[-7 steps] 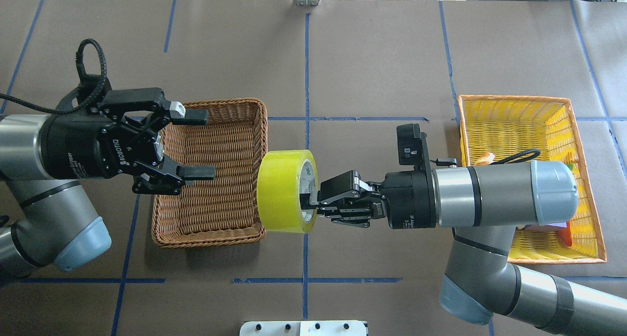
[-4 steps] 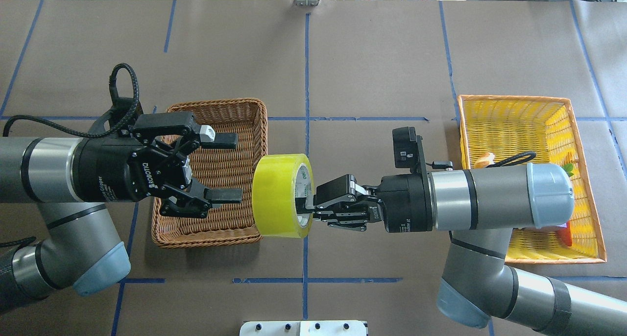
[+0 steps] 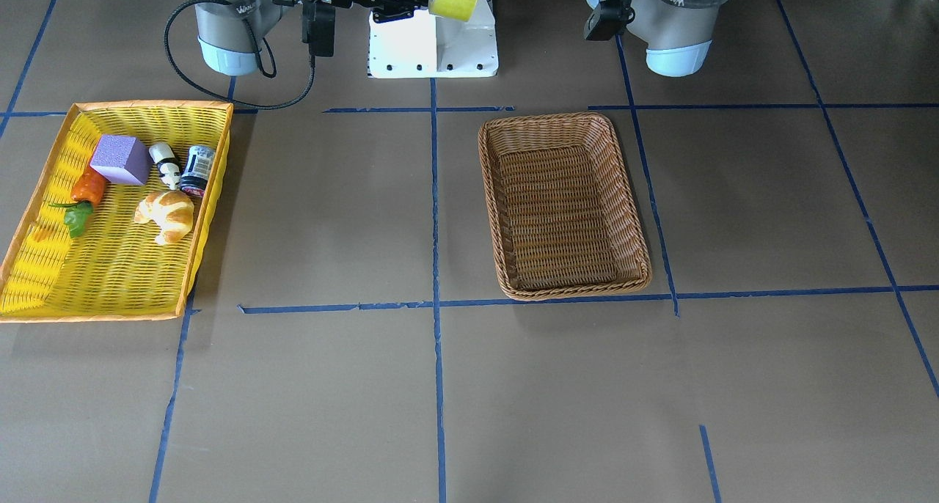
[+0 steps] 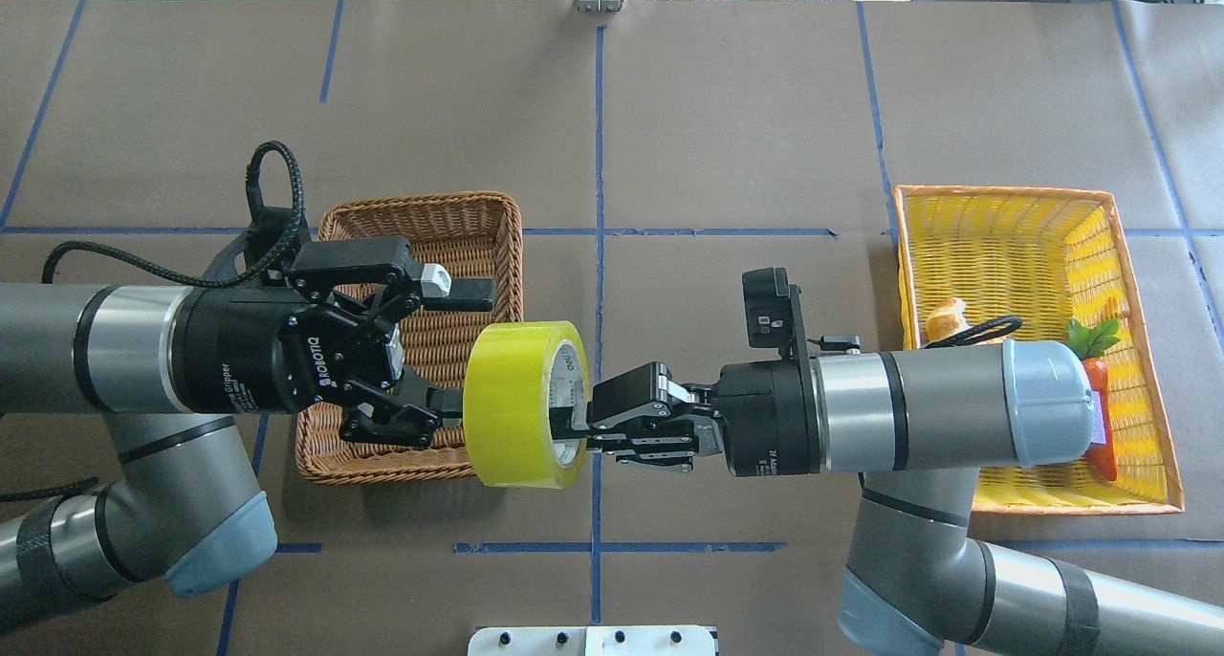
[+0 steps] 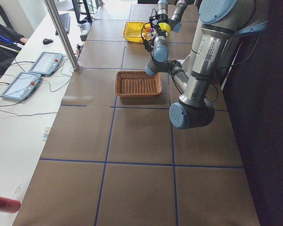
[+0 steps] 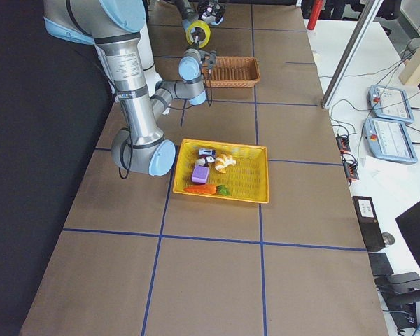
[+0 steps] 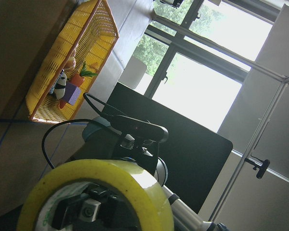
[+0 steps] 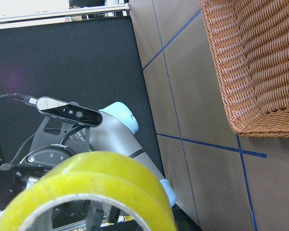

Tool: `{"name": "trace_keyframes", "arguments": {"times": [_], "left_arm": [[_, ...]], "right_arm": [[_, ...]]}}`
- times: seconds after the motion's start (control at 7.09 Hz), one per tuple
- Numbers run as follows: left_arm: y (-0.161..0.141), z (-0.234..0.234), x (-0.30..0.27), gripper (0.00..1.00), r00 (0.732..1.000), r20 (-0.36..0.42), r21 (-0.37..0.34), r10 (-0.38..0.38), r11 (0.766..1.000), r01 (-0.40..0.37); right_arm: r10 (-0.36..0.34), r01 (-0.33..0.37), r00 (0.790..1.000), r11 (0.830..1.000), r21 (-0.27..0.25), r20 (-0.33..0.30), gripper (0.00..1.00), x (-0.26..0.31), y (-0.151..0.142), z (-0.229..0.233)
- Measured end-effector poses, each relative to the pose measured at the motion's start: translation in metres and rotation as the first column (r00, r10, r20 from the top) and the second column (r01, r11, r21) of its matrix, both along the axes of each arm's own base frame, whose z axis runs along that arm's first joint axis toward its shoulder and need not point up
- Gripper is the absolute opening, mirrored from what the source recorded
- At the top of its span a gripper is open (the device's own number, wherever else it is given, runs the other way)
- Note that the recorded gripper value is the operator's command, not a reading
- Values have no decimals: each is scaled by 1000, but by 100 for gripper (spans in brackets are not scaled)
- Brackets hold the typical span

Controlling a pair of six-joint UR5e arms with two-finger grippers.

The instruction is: Move tape to another basket

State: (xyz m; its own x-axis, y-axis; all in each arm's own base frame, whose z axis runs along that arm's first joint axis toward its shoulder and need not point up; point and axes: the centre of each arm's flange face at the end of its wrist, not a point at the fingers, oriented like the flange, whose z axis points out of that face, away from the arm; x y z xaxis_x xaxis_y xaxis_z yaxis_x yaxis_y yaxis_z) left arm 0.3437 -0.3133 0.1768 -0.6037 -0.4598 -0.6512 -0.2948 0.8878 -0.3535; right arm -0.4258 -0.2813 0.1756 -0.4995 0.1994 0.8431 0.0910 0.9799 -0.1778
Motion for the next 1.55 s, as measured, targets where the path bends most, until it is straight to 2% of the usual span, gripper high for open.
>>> {"name": "trace_keyframes", "arguments": {"times": [0.28, 0.42, 0.56, 0.71, 0.85, 0.99, 1.27, 1.55], "left_arm": [[9, -2, 10, 100, 1000, -14, -16, 8, 1000, -9], [11, -3, 11, 94, 1000, -19, -19, 11, 1000, -11], [12, -3, 12, 80, 1000, -21, -19, 12, 1000, -12], [13, -3, 12, 54, 1000, -20, -21, 13, 1000, -13], [13, -3, 12, 30, 1000, -19, -22, 14, 1000, -14], [14, -2, 12, 10, 1000, -18, -25, 17, 1000, -17], [14, 1, 13, 5, 1000, -12, -33, 22, 999, -23], [14, 2, 13, 5, 1000, -5, -39, 27, 999, -27]], "right_arm": [[-2, 2, 1000, 1000, -4, -1, 2, -3, 3, -2], [-5, 5, 1000, 1000, -7, -7, 2, -6, 4, -2], [-9, 9, 1000, 1000, -9, -10, 3, -7, 6, -3], [-12, 12, 1000, 1000, -10, -10, 16, -8, 7, -3], [-15, 15, 1000, 1000, -11, -8, 54, -8, 8, -3], [-17, 17, 1000, 1000, -11, -7, 99, -8, 9, -4], [-21, 21, 1000, 1000, -17, -6, 100, -10, 11, -3], [-23, 23, 1000, 1000, -20, -8, 100, -11, 12, -3]]}}
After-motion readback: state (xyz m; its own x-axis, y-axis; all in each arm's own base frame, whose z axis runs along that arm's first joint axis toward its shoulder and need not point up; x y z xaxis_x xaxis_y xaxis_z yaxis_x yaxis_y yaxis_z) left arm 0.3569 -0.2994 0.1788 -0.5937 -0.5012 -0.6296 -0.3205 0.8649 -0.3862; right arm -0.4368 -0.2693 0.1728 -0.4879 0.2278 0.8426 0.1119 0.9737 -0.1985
